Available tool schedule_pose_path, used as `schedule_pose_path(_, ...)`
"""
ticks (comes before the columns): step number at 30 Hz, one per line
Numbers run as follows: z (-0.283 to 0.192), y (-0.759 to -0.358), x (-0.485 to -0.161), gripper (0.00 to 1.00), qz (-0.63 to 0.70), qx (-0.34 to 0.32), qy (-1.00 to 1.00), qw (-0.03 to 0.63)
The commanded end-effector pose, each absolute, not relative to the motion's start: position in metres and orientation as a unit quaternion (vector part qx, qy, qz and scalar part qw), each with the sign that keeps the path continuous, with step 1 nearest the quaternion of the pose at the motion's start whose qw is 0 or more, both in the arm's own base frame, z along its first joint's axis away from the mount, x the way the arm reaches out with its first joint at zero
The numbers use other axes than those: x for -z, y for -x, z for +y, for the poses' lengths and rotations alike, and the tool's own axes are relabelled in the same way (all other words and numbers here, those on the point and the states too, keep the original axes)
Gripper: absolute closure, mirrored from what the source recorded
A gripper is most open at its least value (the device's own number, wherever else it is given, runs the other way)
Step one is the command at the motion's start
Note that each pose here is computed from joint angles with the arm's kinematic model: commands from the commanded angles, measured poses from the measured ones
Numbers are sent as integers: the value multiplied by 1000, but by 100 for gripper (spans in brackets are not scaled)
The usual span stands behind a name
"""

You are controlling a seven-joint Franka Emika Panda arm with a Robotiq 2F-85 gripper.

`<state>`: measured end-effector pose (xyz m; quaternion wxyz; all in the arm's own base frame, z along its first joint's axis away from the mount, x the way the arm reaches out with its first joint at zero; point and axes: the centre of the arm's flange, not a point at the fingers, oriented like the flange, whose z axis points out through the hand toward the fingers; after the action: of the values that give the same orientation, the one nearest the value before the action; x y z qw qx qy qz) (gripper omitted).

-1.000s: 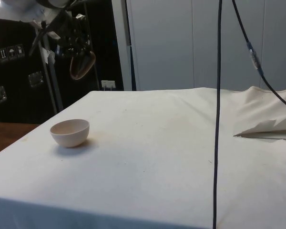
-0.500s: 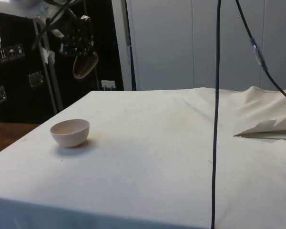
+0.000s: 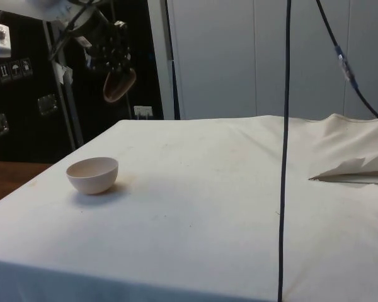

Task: Pour the coffee beans from the cup into the bowl.

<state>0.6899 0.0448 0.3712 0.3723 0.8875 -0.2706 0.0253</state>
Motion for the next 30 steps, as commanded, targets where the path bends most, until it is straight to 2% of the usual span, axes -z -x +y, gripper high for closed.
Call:
schedule_pose_path(1,43,-688,-374,100,-269,-31,-892,362)
schedule_pose_path(14,22,-680,-372,100,-283,-25,-887,363)
schedule_pose_path(30,-2,-664,-366,100,-299,-25,-900,317)
